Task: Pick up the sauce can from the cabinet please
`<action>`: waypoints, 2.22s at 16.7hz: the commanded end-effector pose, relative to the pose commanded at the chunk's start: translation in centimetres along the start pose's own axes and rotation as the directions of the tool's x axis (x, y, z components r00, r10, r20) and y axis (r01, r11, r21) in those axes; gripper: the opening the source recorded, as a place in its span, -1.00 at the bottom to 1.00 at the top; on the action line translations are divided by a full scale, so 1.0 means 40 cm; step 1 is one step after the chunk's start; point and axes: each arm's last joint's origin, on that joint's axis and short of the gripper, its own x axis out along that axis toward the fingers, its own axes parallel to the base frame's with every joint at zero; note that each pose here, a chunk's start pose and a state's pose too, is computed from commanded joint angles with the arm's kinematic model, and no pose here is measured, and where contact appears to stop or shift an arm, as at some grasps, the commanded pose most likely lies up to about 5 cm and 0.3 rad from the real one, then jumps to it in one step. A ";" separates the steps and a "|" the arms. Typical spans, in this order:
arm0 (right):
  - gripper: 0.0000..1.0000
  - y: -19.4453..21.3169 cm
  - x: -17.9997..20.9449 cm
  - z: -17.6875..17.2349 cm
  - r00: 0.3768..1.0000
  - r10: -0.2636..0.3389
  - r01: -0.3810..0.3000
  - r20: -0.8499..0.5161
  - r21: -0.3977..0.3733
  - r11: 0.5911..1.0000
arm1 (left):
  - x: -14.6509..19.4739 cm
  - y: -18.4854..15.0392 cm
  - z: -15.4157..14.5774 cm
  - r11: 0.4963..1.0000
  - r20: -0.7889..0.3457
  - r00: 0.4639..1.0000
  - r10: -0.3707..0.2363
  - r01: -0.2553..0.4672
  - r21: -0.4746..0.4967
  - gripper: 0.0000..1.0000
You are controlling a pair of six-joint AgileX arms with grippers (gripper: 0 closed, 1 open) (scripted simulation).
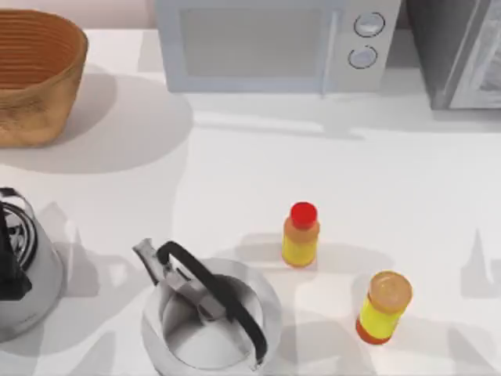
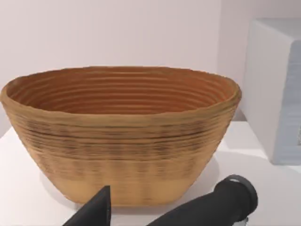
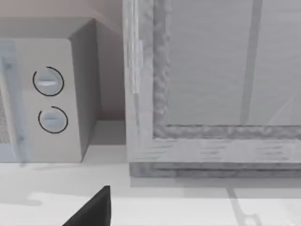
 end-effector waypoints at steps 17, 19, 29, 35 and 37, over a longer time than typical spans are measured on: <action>1.00 0.044 0.139 0.616 1.000 -0.003 0.003 -0.004 -0.003 1.000 | 0.000 0.000 0.000 1.000 0.000 1.000 0.000 0.000 0.000 1.00; 1.00 0.059 0.192 0.705 1.000 -0.002 0.003 0.004 -0.003 1.000 | 0.000 0.000 0.000 1.000 0.000 1.000 0.000 0.000 0.000 1.00; 1.00 0.121 0.376 0.875 1.000 0.000 0.000 0.000 0.000 1.000 | 0.000 0.000 0.000 1.000 0.000 1.000 0.000 0.000 0.000 1.00; 1.00 0.130 0.382 0.879 1.000 -0.002 0.002 0.006 0.002 1.000 | 0.000 0.000 0.000 1.000 0.000 1.000 0.000 0.000 0.000 1.00; 1.00 0.166 0.410 0.883 1.000 -0.003 0.003 0.007 0.004 1.000 | 0.000 0.000 0.000 1.000 0.000 1.000 0.000 0.000 0.000 1.00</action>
